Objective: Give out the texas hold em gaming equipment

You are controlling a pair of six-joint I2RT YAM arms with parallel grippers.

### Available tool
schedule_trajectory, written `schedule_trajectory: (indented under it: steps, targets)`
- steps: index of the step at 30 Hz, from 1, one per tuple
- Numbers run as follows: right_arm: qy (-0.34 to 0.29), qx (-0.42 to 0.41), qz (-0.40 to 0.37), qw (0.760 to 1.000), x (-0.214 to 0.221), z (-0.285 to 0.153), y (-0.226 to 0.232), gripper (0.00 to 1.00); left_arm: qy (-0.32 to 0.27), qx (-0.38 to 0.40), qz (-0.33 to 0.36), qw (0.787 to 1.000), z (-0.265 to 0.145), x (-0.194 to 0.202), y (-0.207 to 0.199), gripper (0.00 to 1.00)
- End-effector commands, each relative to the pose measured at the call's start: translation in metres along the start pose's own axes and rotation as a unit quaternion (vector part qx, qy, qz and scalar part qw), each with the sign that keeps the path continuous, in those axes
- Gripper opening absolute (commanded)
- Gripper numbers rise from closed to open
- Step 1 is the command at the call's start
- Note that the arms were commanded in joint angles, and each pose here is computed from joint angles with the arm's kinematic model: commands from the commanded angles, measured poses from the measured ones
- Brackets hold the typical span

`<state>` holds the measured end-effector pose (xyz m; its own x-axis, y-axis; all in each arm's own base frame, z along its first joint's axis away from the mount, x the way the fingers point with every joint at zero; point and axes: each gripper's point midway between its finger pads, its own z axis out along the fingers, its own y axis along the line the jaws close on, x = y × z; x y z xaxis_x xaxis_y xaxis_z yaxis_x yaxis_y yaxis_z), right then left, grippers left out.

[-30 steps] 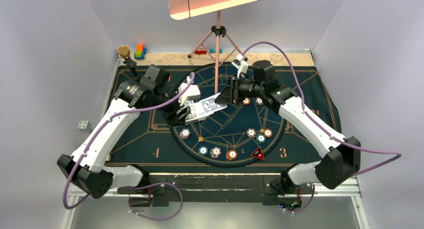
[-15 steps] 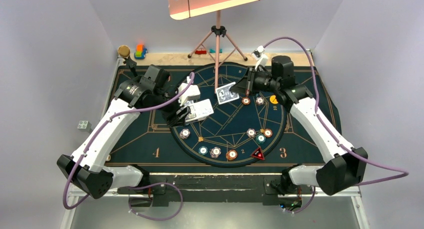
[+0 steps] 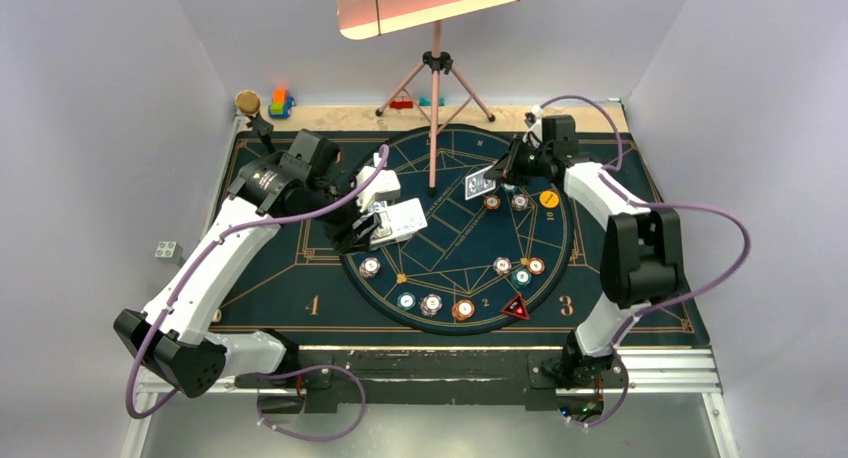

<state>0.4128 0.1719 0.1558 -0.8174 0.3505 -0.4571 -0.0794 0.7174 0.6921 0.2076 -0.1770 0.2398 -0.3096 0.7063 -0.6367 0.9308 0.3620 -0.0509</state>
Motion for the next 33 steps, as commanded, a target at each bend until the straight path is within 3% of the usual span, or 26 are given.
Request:
schedule_trajectory:
  steps: [1,13,15,19,22,28,33]
  targets:
    - [-0.061,0.013,-0.026,0.998,-0.048,0.006,0.003,0.0,-0.036,-0.002,0.019,0.999,-0.01,-0.015,-0.002,0.0]
    - [-0.064,0.081,-0.013,0.995,-0.077,0.07,-0.05,0.0,-0.033,-0.002,0.02,0.999,-0.012,-0.012,-0.004,0.0]
    - [-0.053,0.097,-0.012,0.994,-0.072,0.075,-0.061,0.09,-0.032,-0.003,0.021,0.999,-0.012,-0.011,-0.004,0.0]
    - [-0.053,0.137,-0.016,0.989,-0.071,0.073,-0.077,0.43,-0.031,0.0,0.019,0.999,-0.011,-0.01,-0.005,0.0]
    - [-0.065,0.188,-0.023,0.98,-0.078,0.061,-0.089,0.56,-0.032,0.001,0.018,0.999,-0.011,-0.011,-0.005,0.0]
    - [-0.124,0.237,-0.04,0.963,-0.103,0.024,-0.083,0.63,-0.03,0.0,0.019,0.999,-0.01,-0.01,-0.004,0.0]
    - [-0.15,0.173,-0.05,0.972,-0.109,-0.005,-0.033,0.64,-0.029,0.003,0.017,0.999,-0.007,-0.009,-0.004,0.0]
